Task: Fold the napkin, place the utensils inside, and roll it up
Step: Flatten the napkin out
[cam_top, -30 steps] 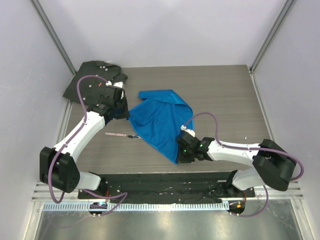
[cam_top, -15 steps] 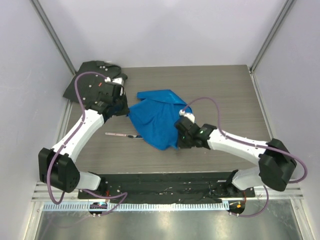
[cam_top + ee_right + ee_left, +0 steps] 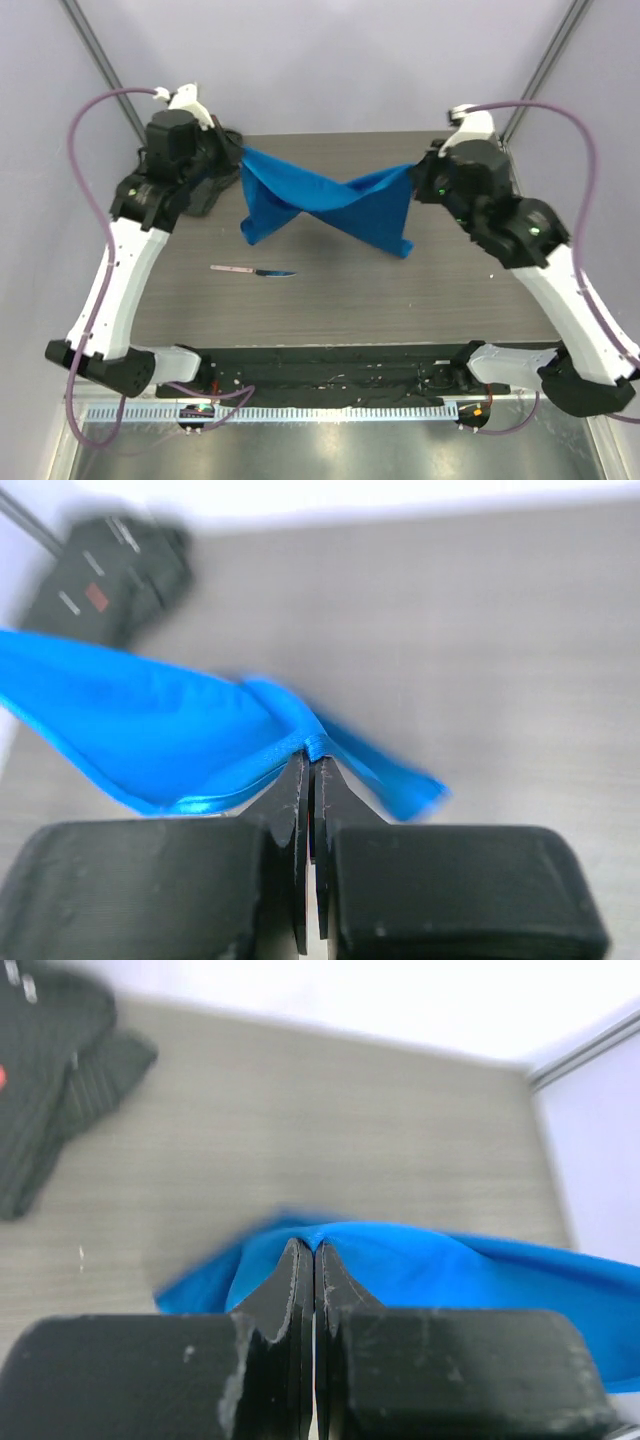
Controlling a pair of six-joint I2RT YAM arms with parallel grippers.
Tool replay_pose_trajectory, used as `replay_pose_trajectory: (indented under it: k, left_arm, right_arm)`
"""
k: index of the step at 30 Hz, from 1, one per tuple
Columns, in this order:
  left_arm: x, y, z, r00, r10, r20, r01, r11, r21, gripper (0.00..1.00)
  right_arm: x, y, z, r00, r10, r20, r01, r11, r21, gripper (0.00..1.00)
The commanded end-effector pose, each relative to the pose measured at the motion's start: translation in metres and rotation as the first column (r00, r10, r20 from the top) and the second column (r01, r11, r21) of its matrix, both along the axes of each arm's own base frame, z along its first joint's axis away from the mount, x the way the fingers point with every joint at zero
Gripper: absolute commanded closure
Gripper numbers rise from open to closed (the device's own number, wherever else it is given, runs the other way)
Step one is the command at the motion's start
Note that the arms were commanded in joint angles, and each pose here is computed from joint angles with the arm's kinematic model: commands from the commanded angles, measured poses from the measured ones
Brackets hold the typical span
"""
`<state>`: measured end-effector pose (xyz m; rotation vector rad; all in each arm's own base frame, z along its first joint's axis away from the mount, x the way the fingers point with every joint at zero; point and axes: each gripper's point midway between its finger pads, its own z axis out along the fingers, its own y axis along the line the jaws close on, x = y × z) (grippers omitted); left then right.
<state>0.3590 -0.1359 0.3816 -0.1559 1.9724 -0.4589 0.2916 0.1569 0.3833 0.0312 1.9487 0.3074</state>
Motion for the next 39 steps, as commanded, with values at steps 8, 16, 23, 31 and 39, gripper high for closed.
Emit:
replay_pose_trajectory:
  k: [8, 16, 23, 31, 39]
  left_arm:
    - [-0.091, 0.03, 0.135, 0.959, 0.016, 0.283, 0.022, 0.991, -0.131, 1.0]
    - [-0.017, -0.003, 0.067, 0.994, -0.056, 0.095, 0.059, 0.998, -0.035, 1.0]
    - [0.067, -0.01, 0.036, 0.996, -0.021, 0.083, 0.016, 0.998, 0.053, 1.0]
    - [0.169, -0.03, 0.042, 0.979, -0.062, 0.197, 0.033, 0.988, 0.15, 1.0]
    - [0.142, -0.04, 0.112, 0.894, -0.149, 0.422, 0.11, 0.987, 0.117, 1.0]
  right_arm:
    - [-0.053, -0.054, 0.132, 0.958, -0.029, 0.285, 0.003, 0.996, 0.089, 0.99]
    - [0.012, -0.065, 0.091, 0.957, -0.171, 0.234, 0.196, 0.977, -0.087, 0.99]
    - [0.114, -0.092, 0.044, 0.974, -0.174, 0.145, 0.183, 0.982, -0.048, 0.99]
    - [0.221, -0.108, 0.068, 0.974, -0.114, 0.196, 0.11, 0.993, 0.029, 0.99]
    - [0.199, -0.119, 0.11, 0.95, -0.108, 0.292, 0.106, 0.994, 0.022, 0.99]
